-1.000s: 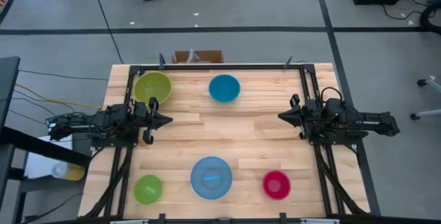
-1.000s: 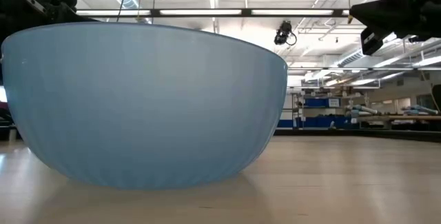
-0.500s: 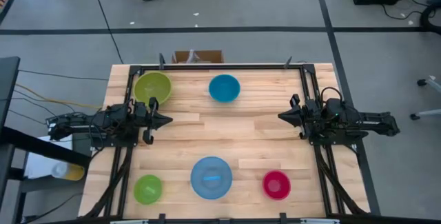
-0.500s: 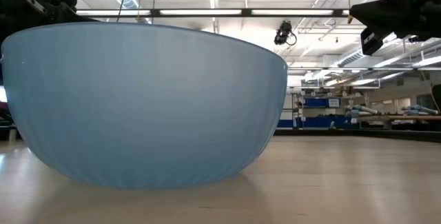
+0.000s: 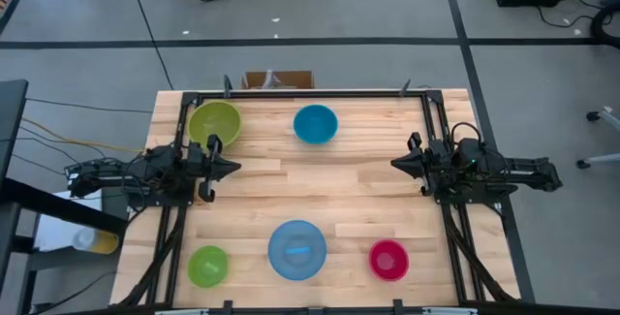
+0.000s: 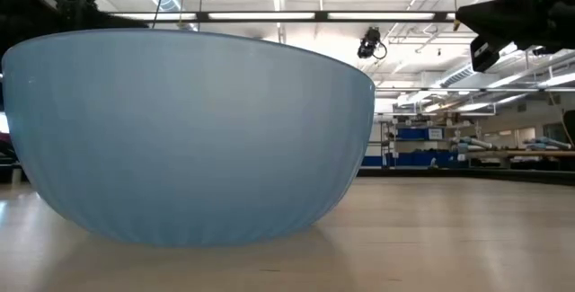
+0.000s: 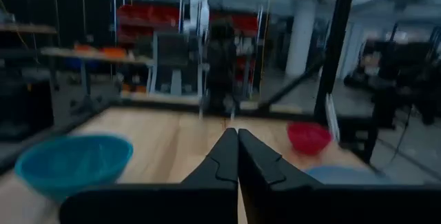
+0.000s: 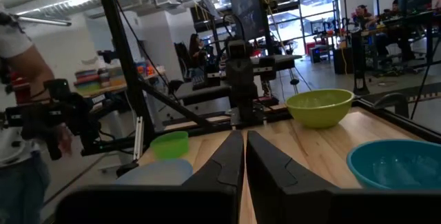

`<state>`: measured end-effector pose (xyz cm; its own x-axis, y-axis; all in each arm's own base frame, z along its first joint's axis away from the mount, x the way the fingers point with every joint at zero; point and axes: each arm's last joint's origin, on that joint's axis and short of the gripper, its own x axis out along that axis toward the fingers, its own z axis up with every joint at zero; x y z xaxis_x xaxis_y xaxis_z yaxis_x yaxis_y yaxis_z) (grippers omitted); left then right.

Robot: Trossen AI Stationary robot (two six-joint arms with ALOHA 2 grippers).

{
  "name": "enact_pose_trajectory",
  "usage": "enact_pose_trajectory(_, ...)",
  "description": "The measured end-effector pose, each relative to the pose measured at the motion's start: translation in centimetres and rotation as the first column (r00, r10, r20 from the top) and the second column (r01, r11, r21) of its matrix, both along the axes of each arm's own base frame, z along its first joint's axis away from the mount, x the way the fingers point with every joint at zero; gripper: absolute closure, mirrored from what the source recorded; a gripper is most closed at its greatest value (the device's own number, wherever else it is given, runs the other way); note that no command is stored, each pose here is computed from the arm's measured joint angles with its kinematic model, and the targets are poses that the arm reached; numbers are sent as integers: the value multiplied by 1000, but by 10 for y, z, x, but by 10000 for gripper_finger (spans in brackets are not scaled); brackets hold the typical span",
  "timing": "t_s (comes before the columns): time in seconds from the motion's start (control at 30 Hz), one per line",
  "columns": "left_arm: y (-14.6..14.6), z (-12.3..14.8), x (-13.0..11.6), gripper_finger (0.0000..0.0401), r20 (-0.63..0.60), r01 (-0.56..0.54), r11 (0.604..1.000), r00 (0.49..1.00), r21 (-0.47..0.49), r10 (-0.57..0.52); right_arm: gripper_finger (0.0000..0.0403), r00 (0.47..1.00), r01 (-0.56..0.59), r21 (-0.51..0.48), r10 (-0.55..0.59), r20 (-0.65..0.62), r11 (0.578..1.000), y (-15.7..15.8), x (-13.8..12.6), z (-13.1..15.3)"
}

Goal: Nest bowls inside each other
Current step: Stack the light blue bowl on top of the light green bowl

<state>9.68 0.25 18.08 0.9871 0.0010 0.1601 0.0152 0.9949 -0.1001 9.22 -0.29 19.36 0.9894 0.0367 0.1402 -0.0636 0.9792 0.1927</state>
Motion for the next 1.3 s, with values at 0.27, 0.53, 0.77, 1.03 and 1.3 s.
enact_pose_trajectory(0.27, 4, 10, -2, 396, 106, -100, 988, 988, -114, 113, 376, 1000, 0, 0, 0, 0, 1000, 0, 0, 0)
enact_pose_trajectory(0.53, 4, 12, -3, 396, 128, -115, 983, 983, -140, 133, 376, 1000, 0, -1, 0, 3, 1000, 0, 0, 0)
enact_pose_trajectory(0.77, 12, 11, -5, 396, 117, -300, 864, 920, -405, 374, 376, 979, 182, -16, -180, 99, 983, -5, -2, 9)
enact_pose_trajectory(1.03, 13, 14, -7, 396, 145, -298, 839, 905, -455, 400, 376, 901, 281, 383, -379, 211, 880, -12, -8, 21)
enact_pose_trajectory(1.3, 15, 14, -7, 396, 138, -347, 812, 880, -470, 456, 381, 827, 445, 525, -558, 69, 725, -19, -4, 10)
